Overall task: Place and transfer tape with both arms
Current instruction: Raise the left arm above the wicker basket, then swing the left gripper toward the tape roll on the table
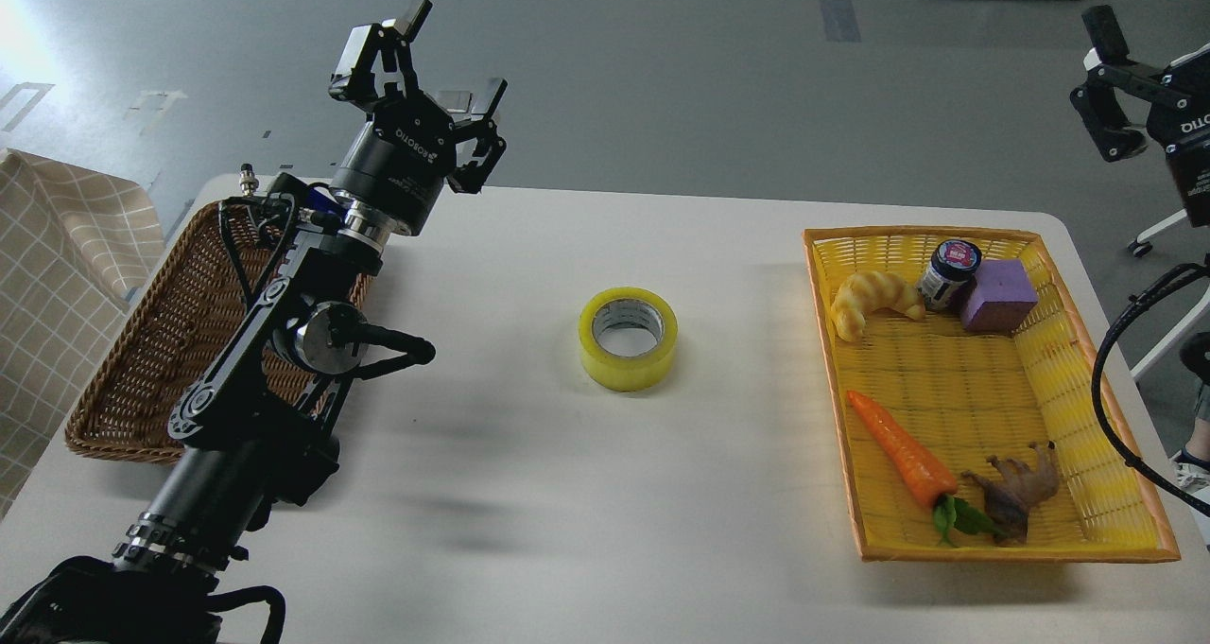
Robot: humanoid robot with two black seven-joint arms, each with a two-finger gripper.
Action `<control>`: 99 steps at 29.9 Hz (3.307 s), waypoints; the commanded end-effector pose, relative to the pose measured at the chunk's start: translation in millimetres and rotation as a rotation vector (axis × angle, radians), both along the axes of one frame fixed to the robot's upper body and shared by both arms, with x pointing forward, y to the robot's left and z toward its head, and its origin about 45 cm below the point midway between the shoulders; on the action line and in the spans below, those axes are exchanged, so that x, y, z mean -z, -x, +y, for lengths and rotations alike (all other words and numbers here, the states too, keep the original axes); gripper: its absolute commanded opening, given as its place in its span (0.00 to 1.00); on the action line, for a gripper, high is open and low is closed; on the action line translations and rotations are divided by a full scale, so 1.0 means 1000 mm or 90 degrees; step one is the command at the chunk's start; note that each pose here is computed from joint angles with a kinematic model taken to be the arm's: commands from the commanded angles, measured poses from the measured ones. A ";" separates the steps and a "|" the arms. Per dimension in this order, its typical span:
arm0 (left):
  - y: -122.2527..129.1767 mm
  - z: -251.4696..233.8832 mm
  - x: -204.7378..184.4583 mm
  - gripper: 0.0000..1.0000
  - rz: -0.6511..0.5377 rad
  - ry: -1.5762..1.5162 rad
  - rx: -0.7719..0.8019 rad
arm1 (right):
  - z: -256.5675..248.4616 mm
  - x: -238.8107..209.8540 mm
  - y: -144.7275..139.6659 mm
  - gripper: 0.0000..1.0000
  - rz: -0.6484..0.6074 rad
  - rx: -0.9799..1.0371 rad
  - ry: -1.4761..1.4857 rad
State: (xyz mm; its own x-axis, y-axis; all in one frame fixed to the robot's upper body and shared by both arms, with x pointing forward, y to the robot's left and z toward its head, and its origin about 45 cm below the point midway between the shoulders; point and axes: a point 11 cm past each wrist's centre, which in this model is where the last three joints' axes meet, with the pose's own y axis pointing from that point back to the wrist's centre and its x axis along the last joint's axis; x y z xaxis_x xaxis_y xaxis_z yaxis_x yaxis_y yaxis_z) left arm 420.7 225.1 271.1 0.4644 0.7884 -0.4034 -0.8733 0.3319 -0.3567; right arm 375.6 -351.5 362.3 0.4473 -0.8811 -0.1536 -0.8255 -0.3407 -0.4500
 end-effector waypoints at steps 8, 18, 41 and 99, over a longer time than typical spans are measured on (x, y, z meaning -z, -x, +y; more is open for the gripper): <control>0.003 0.017 -0.018 1.00 -0.032 0.012 -0.021 | 0.004 0.003 0.004 1.00 0.009 -0.006 0.004; 0.001 0.032 -0.029 1.00 -0.052 -0.039 -0.022 | 0.007 0.004 0.007 1.00 0.000 -0.011 -0.024; 0.013 0.030 -0.045 1.00 -0.132 0.007 -0.014 | 0.015 0.028 0.010 1.00 0.027 -0.006 -0.085; 0.031 -0.057 -0.002 1.00 -0.328 -0.739 -0.081 | 0.043 0.032 0.005 1.00 0.042 -0.042 -0.110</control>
